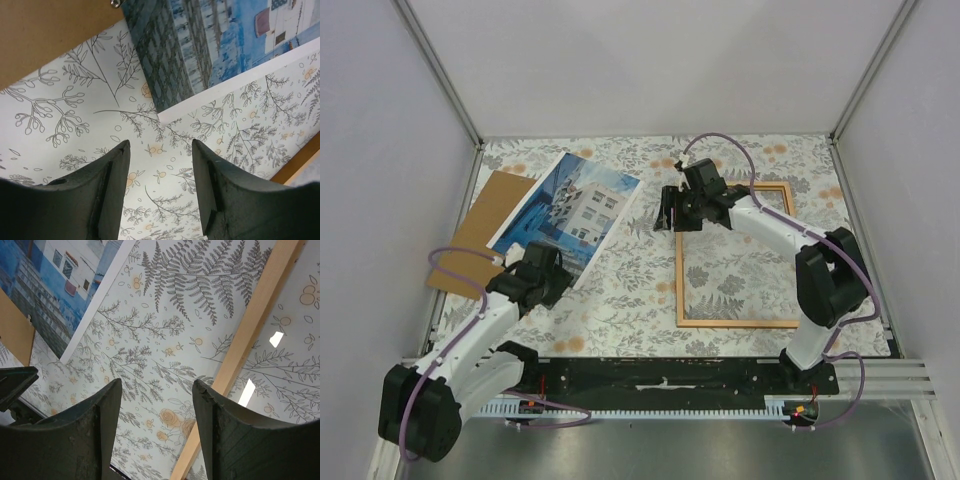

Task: Put the photo into the frame
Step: Move the photo to the backboard.

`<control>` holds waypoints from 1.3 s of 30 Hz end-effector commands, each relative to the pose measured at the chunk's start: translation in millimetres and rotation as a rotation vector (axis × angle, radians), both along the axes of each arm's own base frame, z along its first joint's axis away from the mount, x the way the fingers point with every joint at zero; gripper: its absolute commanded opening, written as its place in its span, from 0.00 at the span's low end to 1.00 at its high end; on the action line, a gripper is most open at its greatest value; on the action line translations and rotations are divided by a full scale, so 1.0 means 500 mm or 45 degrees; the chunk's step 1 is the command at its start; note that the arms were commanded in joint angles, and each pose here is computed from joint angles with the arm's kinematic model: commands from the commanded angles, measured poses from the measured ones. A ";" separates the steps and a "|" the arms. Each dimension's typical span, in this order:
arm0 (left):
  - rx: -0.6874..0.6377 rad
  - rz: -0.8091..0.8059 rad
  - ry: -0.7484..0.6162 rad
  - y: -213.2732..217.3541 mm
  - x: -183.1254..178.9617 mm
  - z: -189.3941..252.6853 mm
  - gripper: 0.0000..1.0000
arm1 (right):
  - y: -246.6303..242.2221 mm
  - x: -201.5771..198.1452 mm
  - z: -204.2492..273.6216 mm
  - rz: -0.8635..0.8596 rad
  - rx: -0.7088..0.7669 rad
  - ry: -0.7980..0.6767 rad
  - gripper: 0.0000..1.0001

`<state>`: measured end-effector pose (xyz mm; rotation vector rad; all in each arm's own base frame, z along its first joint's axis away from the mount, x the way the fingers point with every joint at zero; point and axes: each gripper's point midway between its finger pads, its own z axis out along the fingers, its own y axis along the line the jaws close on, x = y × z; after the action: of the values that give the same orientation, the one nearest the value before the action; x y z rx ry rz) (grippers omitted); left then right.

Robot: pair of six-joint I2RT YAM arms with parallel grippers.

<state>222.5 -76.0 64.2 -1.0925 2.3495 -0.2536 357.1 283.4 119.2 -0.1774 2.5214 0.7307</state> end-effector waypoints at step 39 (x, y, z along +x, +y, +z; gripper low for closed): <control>-0.357 0.355 -0.143 -0.021 0.003 -0.101 0.33 | -0.039 -0.045 0.031 0.006 0.007 -0.093 0.65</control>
<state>225.7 -95.0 19.9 -1.4388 2.1113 -0.5784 329.7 265.0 118.2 -0.1863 2.5211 0.7184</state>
